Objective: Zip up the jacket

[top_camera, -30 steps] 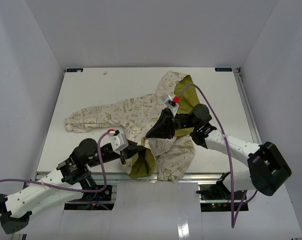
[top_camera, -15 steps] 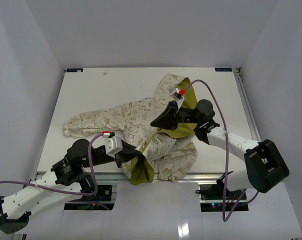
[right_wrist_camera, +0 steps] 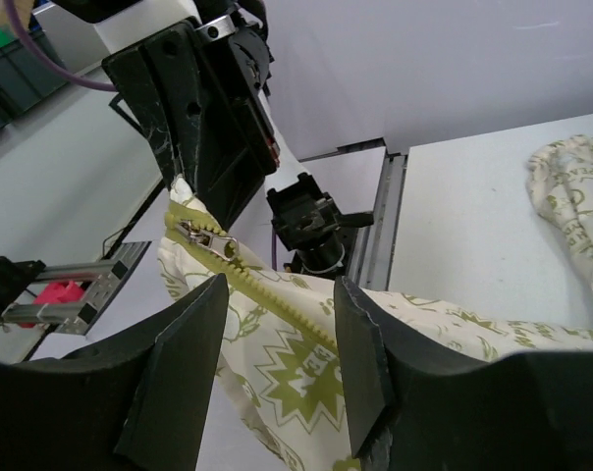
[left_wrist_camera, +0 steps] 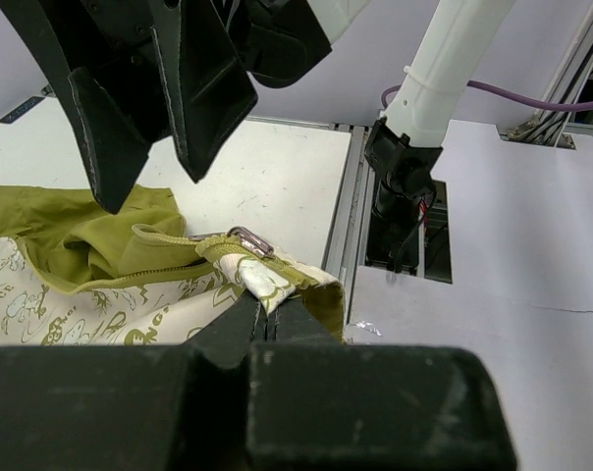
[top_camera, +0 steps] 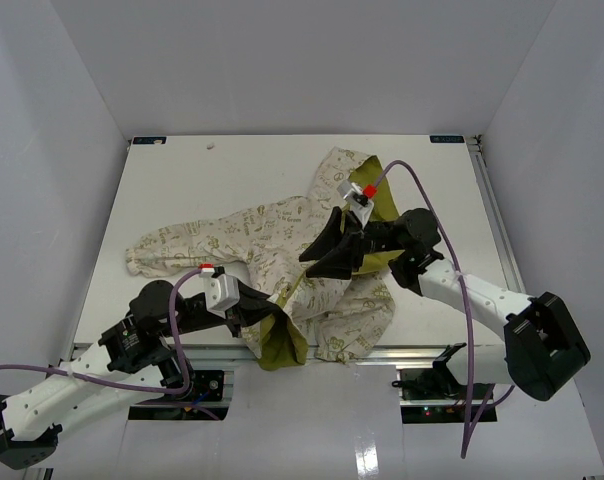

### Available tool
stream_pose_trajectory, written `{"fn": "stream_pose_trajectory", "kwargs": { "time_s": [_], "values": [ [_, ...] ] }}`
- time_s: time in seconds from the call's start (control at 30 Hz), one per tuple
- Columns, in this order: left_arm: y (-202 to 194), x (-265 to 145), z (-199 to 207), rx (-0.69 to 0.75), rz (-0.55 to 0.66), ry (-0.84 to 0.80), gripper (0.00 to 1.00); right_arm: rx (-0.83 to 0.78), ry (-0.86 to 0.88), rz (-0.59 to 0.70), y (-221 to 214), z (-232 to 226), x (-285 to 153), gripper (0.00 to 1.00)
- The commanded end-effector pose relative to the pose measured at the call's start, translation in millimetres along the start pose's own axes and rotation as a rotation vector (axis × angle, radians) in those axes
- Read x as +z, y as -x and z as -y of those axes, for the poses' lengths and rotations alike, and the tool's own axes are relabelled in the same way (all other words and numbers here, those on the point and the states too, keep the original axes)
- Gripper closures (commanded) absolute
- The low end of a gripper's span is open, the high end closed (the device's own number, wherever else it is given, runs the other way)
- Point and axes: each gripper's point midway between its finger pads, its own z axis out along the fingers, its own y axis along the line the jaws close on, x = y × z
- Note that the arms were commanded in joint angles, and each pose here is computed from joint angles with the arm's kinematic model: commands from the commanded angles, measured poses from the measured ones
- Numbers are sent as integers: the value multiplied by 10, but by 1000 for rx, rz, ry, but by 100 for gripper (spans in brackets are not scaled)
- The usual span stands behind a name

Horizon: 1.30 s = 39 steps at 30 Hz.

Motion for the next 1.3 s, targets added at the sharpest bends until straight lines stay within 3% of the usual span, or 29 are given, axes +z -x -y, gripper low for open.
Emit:
{"fn": "stream_pose_trajectory", "kwargs": {
  "time_s": [0.0, 0.4, 0.53, 0.67, 1.07, 1.27],
  "values": [
    [79, 4, 54, 2, 37, -27, 100, -5, 87, -3, 7, -172, 125, 46],
    [-47, 61, 1, -11, 14, -8, 100, 1, 158, -24, -66, -304, 307, 51],
    [-58, 63, -24, -11, 11, 6, 100, -8, 181, -16, -44, -400, 315, 60],
    [-36, 47, -37, -8, 20, 17, 100, -7, 185, -21, -52, -446, 316, 77],
    [10, 16, -76, 0, 32, 44, 100, 23, 206, -40, -206, -514, 250, 63],
    [-4, 20, -85, -2, 29, 48, 100, 18, 203, -34, -183, -507, 269, 64]
  ]
}}
